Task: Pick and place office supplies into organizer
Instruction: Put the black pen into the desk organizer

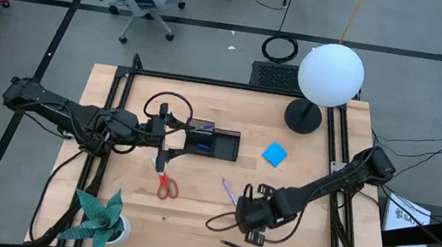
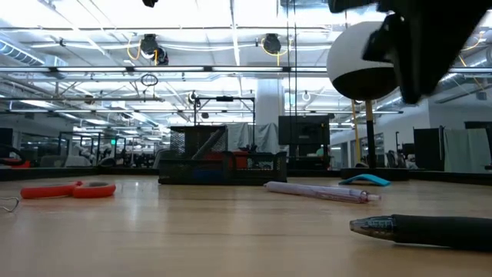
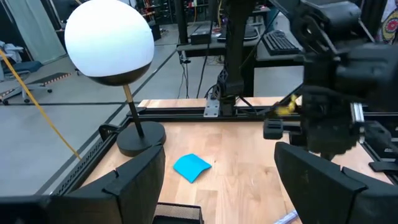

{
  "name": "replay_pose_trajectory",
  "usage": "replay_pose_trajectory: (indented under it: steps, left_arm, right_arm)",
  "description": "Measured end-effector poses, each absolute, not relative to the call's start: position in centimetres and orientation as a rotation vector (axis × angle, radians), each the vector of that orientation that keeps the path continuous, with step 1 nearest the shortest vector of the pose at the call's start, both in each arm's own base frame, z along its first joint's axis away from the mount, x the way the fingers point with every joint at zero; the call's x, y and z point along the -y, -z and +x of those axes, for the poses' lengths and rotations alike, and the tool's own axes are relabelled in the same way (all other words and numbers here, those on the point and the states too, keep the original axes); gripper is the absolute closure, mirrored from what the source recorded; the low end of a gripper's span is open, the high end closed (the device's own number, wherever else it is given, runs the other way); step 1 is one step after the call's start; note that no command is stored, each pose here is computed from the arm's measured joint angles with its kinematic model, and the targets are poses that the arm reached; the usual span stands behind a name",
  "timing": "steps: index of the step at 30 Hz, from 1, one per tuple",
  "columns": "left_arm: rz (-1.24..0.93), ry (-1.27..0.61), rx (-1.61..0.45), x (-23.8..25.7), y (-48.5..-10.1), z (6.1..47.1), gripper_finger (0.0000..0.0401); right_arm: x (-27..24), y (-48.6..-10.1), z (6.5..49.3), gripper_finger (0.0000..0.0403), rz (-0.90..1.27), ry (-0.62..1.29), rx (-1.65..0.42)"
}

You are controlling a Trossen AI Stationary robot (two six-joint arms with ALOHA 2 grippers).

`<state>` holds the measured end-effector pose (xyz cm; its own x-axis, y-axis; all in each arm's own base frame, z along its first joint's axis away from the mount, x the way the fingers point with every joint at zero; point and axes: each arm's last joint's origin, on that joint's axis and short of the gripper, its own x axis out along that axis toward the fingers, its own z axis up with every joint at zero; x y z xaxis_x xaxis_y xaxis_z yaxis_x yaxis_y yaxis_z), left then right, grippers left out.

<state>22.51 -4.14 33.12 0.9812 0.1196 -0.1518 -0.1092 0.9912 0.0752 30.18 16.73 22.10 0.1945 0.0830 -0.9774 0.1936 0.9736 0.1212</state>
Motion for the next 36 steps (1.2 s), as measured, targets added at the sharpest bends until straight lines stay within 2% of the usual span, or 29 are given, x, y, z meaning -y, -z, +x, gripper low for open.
replay_pose_trajectory:
  steps: [9, 22, 26, 33, 36]
  left_arm:
    - [0.067, -0.115, -0.157, 4.1, -33.1, 22.5, 0.0091]
    - [0.067, -0.115, -0.156, 4.1, -33.1, 22.5, 0.0091]
    - [0.067, -0.115, -0.156, 4.1, -33.1, 22.5, 0.0091]
    - [0.067, -0.115, -0.156, 4.1, -33.1, 22.5, 0.0091]
    - [0.067, -0.115, -0.156, 4.1, -33.1, 22.5, 0.0091]
  right_arm:
    - [-20.4, -20.4, 31.2, 0.0314, 0.285, 0.12, -1.484]
    - [-23.3, -22.1, 32.4, 0.0314, 0.362, 0.083, -1.399]
    - [-24.4, -21.0, 32.4, 0.0314, 0.343, 0.082, -1.393]
    - [-25.5, -16.8, 32.9, 0.0314, 0.33, 0.08, -1.545]
    - [-25.6, -16.5, 33.2, 0.0314, 0.305, 0.07, -1.56]
